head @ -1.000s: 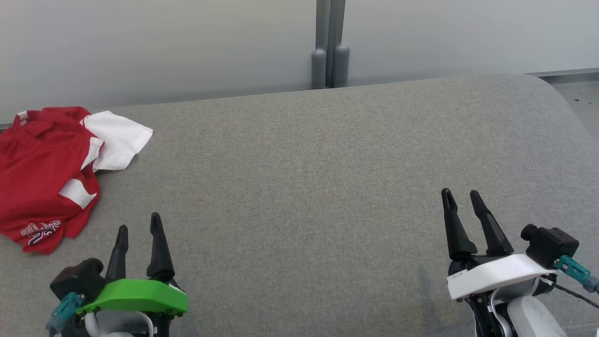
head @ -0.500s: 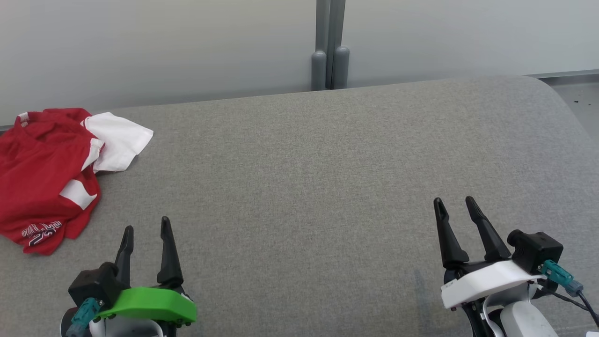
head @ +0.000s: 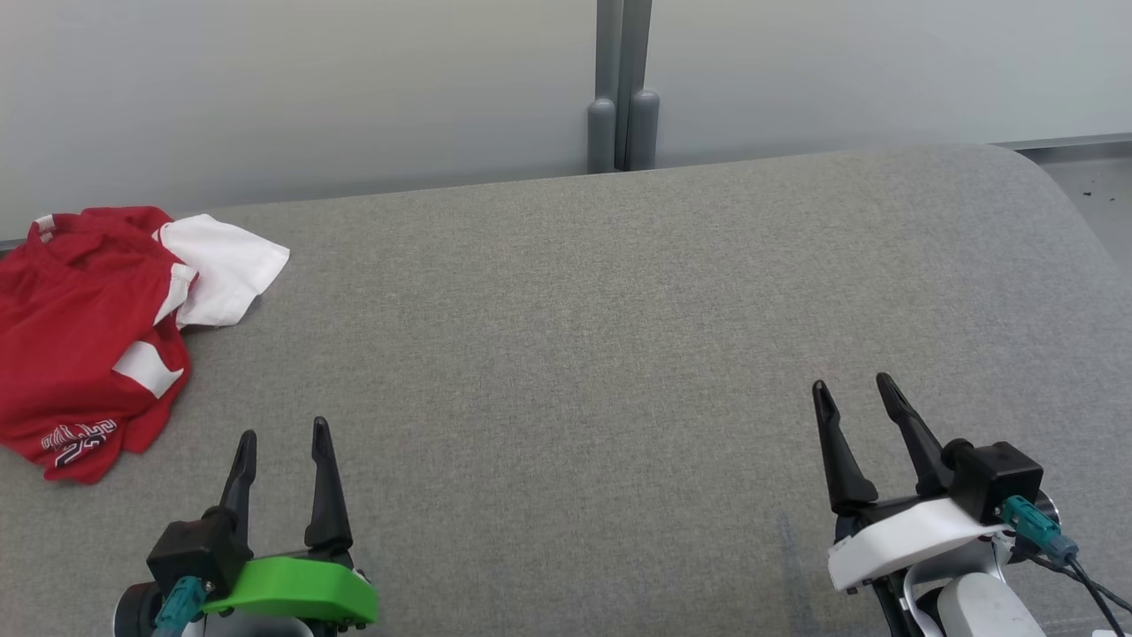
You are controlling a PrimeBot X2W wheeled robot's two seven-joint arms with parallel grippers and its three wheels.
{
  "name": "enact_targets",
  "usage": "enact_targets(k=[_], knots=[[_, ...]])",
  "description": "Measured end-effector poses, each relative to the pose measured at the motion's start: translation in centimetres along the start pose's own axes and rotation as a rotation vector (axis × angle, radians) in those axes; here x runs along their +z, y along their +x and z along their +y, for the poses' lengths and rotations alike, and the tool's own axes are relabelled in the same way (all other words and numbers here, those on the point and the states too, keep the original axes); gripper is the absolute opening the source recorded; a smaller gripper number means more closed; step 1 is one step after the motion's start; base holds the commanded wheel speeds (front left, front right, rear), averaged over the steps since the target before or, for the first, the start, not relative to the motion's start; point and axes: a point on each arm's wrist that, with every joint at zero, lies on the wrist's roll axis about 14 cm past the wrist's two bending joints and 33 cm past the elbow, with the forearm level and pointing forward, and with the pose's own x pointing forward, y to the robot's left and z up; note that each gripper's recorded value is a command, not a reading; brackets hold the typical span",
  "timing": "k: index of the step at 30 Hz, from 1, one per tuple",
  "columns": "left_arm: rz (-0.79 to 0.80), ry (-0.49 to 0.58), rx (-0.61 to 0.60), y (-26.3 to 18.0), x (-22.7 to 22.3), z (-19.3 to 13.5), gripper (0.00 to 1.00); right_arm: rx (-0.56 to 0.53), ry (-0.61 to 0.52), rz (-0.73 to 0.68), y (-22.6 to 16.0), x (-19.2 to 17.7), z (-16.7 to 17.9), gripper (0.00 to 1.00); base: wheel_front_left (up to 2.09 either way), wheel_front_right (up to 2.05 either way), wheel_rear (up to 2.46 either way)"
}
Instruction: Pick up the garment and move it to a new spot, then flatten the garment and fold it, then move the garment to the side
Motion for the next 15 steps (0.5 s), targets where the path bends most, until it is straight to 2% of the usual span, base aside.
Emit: enact_targets(k=[15], knots=[[-0.02,0.075,-0.017,-0.6,-0.02,-0.31,1.0,0.011,-0.108,-0.004,0.05,0.28,0.23,1.0,0.0,0.0,0.0]])
